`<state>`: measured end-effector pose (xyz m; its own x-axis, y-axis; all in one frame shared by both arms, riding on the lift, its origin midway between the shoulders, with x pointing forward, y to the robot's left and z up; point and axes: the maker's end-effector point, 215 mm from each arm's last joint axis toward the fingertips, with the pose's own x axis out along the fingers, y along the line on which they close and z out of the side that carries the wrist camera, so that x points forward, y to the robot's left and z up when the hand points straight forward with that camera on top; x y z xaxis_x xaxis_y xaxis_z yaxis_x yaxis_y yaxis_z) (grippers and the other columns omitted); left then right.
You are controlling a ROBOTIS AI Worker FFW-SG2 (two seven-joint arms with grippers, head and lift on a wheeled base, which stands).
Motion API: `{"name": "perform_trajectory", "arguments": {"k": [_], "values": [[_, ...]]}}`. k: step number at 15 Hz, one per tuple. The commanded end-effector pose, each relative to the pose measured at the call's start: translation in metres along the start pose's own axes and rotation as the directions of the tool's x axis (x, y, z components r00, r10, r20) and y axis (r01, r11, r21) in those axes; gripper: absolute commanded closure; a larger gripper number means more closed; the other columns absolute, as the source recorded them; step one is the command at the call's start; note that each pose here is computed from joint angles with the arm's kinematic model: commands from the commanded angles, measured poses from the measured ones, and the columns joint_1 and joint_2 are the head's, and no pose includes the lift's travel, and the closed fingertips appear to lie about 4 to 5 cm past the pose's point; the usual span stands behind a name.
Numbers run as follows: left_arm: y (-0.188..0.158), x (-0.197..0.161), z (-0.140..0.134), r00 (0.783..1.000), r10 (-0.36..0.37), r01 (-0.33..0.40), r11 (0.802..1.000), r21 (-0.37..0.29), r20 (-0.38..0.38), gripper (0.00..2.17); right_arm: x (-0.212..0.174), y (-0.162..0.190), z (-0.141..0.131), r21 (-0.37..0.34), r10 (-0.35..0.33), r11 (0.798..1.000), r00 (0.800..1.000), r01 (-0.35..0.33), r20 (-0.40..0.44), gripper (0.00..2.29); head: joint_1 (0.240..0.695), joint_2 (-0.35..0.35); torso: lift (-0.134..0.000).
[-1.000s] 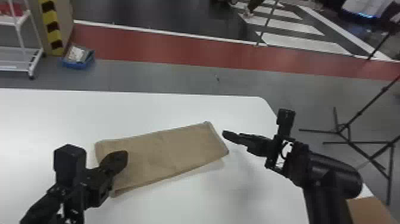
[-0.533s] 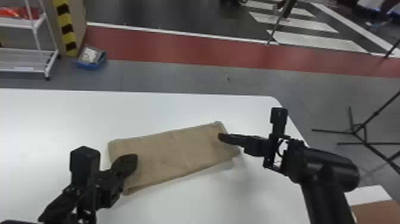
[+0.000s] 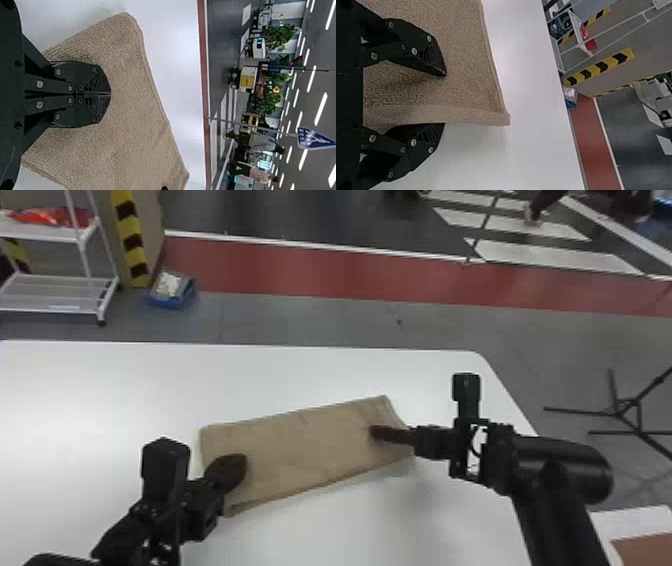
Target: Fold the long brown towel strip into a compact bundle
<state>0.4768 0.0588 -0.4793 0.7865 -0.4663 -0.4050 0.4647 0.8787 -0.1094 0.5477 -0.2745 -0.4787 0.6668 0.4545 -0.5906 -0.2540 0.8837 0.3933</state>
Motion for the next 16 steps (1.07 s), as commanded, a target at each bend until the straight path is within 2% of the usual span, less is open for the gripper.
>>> {"name": "perform_trajectory", "arguments": {"k": [1, 2, 6, 7, 10, 13, 16], "values": [[0.000, 0.001, -0.002, 1.000, 0.000, 0.000, 1.000, 0.000, -0.004, 2.02, -0.004, 0.000, 0.001, 0.012, 0.008, 1.000, 1.000, -0.008, 0.005, 1.35, 0.695, -0.229, -0.107], [0.001, 0.002, -0.002, 1.000, 0.003, -0.003, 1.000, 0.000, -0.004, 2.02, -0.006, 0.009, 0.005, 0.011, 0.041, 0.999, 0.999, -0.041, 0.016, 1.51, 0.695, -0.229, -0.107], [0.001, 0.011, -0.001, 1.000, 0.006, -0.006, 1.000, 0.008, -0.016, 2.02, -0.023, 0.048, 0.039, -0.019, 0.154, 0.988, 0.983, -0.153, 0.103, 1.54, 0.695, -0.214, -0.107], [-0.001, 0.013, -0.003, 1.000, 0.004, -0.003, 1.000, 0.007, -0.022, 2.02, -0.028, 0.068, 0.048, -0.026, 0.190, 0.982, 0.974, -0.188, 0.125, 1.53, 0.695, -0.211, -0.107], [-0.007, 0.014, -0.013, 0.998, -0.005, 0.005, 1.000, 0.009, -0.056, 2.02, -0.043, 0.126, 0.059, -0.029, 0.286, 0.958, 0.950, -0.285, 0.123, 1.53, 0.695, -0.186, -0.107], [-0.013, 0.016, -0.014, 0.997, -0.017, 0.017, 1.000, 0.011, -0.072, 2.02, -0.036, 0.178, 0.050, -0.042, 0.361, 0.932, 0.933, -0.360, 0.012, 1.53, 0.695, -0.155, -0.107], [-0.015, 0.015, -0.020, 0.995, -0.026, 0.026, 1.000, 0.005, -0.099, 2.02, -0.021, 0.207, 0.050, -0.082, 0.384, 0.920, 0.923, -0.384, -0.020, 1.53, 0.695, -0.109, -0.107]]}}
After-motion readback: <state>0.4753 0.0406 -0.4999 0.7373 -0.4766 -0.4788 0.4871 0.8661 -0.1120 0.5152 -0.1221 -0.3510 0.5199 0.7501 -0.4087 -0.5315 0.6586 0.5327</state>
